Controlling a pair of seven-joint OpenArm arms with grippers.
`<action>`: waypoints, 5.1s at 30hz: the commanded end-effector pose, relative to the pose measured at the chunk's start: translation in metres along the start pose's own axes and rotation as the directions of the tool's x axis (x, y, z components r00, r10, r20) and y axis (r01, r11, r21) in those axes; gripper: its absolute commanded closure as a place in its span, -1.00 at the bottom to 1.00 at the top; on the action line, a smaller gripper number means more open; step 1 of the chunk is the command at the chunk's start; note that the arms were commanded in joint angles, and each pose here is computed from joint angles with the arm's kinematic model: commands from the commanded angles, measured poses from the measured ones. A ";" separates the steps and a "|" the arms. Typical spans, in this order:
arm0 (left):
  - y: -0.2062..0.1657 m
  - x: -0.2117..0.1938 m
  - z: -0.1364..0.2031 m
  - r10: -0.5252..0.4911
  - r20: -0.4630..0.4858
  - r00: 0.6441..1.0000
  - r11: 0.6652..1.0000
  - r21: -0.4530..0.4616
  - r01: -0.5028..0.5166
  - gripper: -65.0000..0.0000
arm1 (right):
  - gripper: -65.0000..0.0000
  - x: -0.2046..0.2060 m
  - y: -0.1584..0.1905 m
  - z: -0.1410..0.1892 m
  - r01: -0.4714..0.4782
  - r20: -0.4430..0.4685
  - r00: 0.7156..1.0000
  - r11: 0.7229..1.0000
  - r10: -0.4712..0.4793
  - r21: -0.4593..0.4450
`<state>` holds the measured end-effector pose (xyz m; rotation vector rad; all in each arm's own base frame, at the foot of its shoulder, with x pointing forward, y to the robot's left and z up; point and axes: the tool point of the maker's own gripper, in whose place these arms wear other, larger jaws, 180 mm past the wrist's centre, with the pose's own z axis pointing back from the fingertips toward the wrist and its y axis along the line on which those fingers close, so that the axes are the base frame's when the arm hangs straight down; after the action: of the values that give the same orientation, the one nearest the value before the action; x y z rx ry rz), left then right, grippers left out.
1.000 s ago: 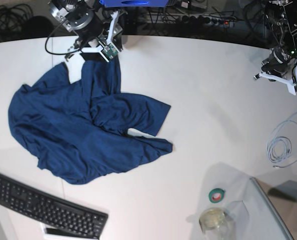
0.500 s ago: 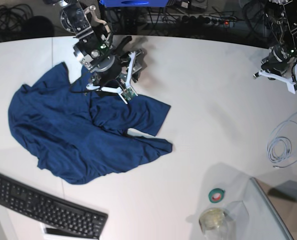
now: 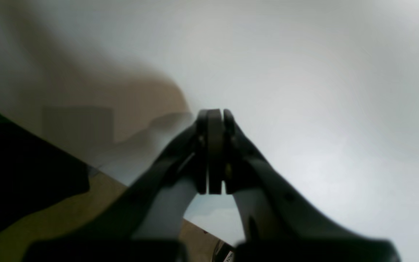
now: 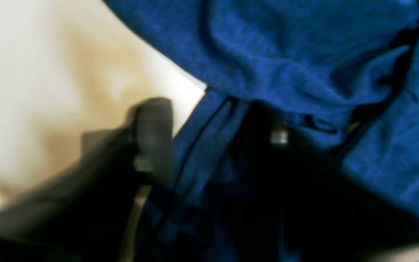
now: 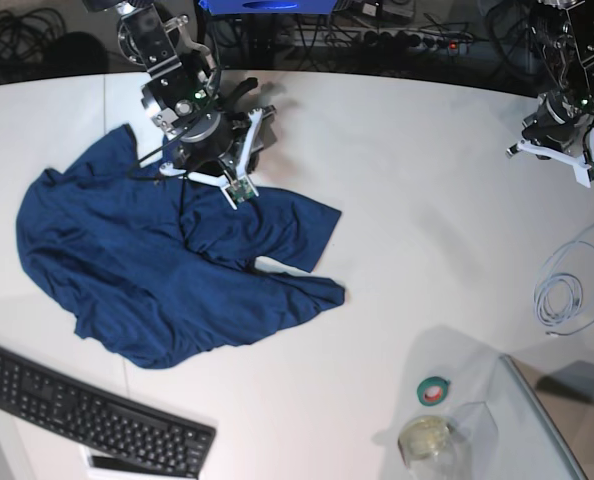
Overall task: Layout the t-shirt on the table in an organized manner, then fold the t-shirt properly
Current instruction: 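Drag the held fabric with the right gripper across the shirt body, then regrasp the shirt edge with the right gripper near the keyboard, then grasp the shirt hem with the left gripper and pull it outward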
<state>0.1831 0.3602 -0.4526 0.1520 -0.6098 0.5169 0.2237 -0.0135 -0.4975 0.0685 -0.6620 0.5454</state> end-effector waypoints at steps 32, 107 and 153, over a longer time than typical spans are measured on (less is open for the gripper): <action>-0.002 0.014 0.002 -0.009 0.038 0.999 1.000 -0.004 0.009 1.00 | 1.00 0.098 -0.175 0.147 -0.024 0.420 0.893 0.950 0.160 -0.310; -0.137 -0.039 0.006 -0.309 0.017 0.951 0.871 -0.395 0.290 1.00 | 1.00 0.033 -0.152 0.020 -0.119 0.127 0.982 0.978 0.141 -0.170; -0.324 0.007 0.014 -0.239 0.401 0.884 0.635 -0.625 0.455 1.00 | 1.00 0.032 -0.112 0.139 -0.187 0.274 0.928 0.952 0.252 -0.244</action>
<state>0.3346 0.0767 -0.4432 -0.4045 -0.9648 -0.1576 0.2177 -0.1285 -0.3659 -0.1327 -0.9887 0.6903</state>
